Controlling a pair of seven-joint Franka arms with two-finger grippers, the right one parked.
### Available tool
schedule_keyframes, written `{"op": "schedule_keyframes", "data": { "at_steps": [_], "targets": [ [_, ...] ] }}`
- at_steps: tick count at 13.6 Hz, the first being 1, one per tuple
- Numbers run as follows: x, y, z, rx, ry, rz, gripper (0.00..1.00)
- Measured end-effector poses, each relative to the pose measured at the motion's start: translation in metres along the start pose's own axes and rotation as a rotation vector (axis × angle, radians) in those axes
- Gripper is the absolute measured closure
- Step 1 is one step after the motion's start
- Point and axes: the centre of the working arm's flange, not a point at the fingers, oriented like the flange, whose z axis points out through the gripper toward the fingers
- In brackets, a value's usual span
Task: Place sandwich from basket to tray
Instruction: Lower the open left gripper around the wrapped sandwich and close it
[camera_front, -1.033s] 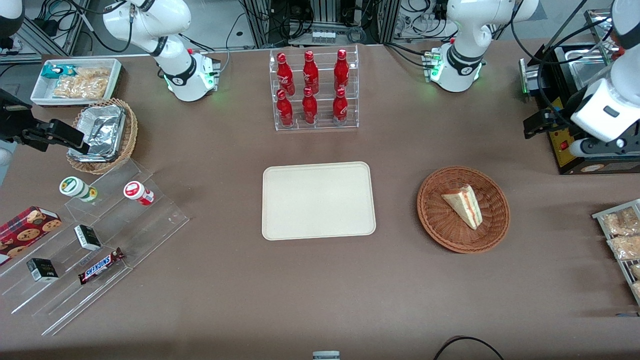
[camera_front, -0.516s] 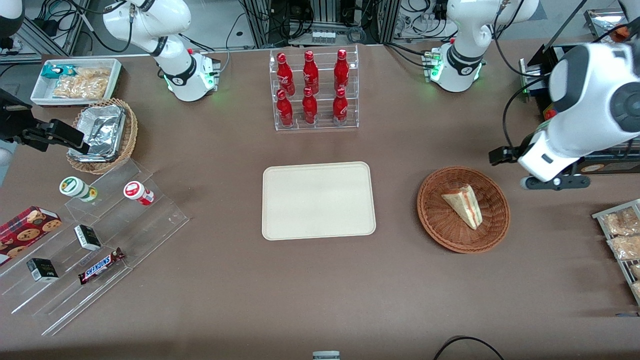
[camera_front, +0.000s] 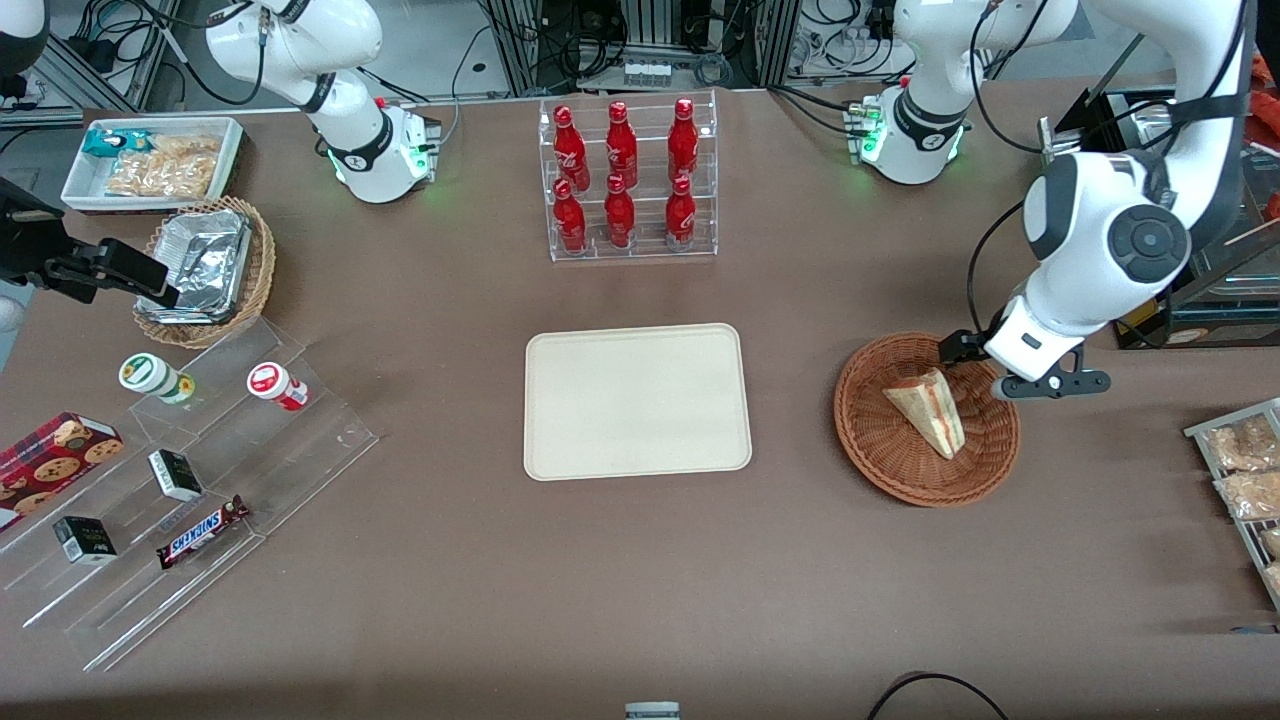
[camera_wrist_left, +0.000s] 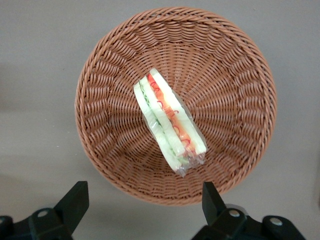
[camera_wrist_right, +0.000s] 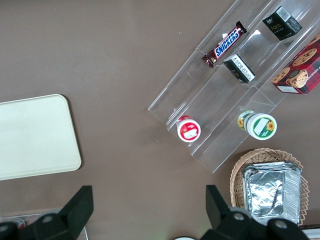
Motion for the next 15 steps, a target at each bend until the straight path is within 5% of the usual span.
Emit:
{"op": "schedule_keyframes", "data": {
  "at_steps": [8,15],
  "targets": [
    [-0.005,0.038,0.023,-0.012,0.013,-0.535,0.0],
    [0.004,0.036,0.057,-0.019,0.009,-0.701,0.0]
  ]
}}
